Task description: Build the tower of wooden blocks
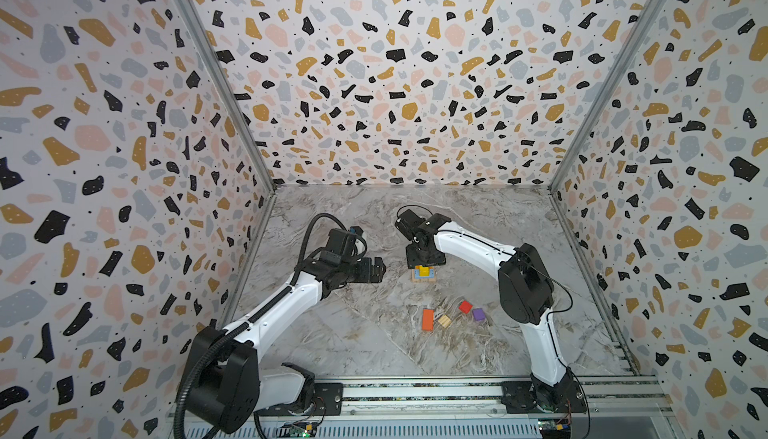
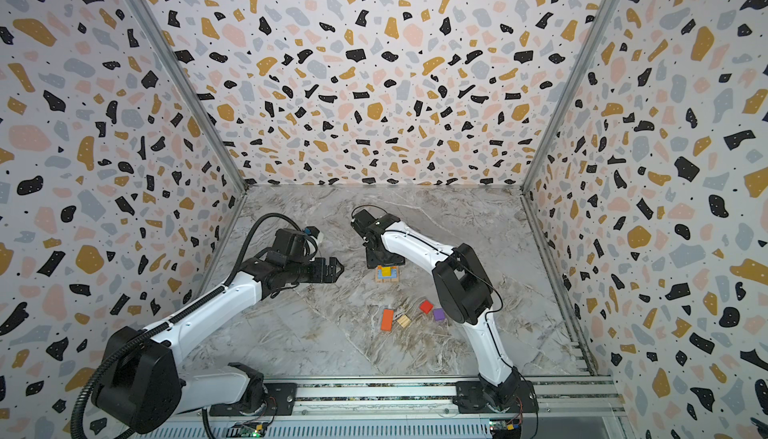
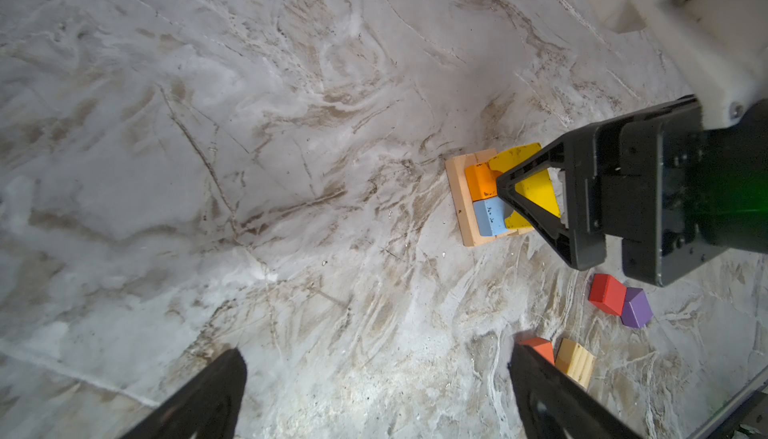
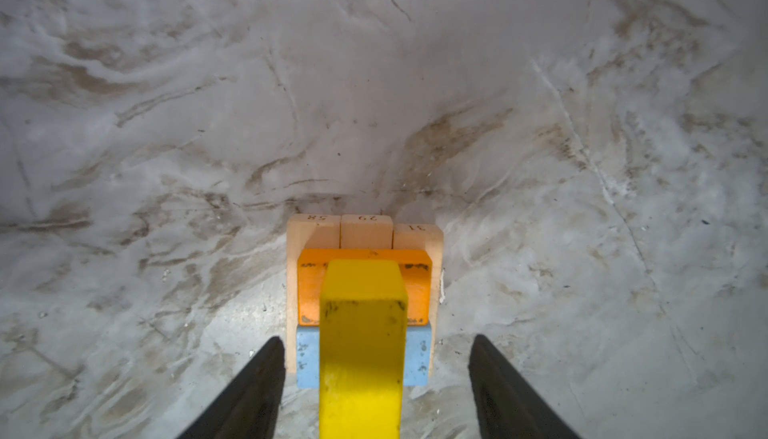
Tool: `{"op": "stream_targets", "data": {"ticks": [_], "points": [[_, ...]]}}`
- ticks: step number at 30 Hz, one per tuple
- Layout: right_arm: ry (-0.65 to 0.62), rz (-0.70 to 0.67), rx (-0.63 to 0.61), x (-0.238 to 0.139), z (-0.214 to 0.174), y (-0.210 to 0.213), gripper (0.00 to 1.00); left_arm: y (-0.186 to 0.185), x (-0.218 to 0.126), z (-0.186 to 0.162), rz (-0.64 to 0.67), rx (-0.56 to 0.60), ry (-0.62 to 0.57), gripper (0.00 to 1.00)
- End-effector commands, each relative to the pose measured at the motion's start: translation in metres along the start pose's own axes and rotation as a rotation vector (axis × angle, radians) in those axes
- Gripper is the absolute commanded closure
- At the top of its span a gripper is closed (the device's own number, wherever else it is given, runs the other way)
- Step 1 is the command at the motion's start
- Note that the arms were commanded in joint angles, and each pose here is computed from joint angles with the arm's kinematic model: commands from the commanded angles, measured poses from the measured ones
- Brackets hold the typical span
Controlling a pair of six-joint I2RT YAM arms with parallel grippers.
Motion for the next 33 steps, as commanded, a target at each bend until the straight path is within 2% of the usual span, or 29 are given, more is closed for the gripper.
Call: {"op": "stream_targets", "data": {"ticks": [1, 5, 9, 11, 21, 26, 33], "points": [[-0.068, -0.009, -0.022, -0.041, 0.008, -0.007, 0.21, 0.000, -0.001, 0.004, -0.006, 0.018, -0.018, 0.00], [-0.093, -0.010, -0.059, -0.058, 0.003, -0.009, 0.12, 0.003, -0.002, 0.006, 0.007, 0.015, -0.027, 0.00], [-0.102, -0.002, -0.080, -0.072, -0.009, -0.014, 0.09, 0.005, -0.002, 0.008, 0.015, 0.011, -0.031, 0.00], [-0.101, -0.011, -0.093, -0.082, -0.019, -0.015, 0.17, 0.007, -0.001, 0.009, 0.019, 0.008, -0.033, 0.00], [-0.080, 0.006, -0.143, -0.108, -0.070, 0.001, 0.32, 0.011, -0.001, 0.012, 0.027, -0.003, -0.037, 0.00], [-0.044, 0.063, -0.153, -0.098, -0.100, 0.022, 0.39, 0.012, -0.001, 0.013, 0.028, -0.007, -0.042, 0.00], [0.007, 0.112, -0.105, -0.073, -0.129, 0.040, 0.46, 0.011, -0.002, 0.013, 0.023, -0.007, -0.047, 0.00]]}}
Point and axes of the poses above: each gripper's point midway between its finger pads, its own x axis out along the fingers, its own y axis along the line the jaws close on, z = x × y, the point moved 2 cm from there along -x, back along the fingers, and after that the axes turned 15 degrees about -x, right-handed, at the moved point
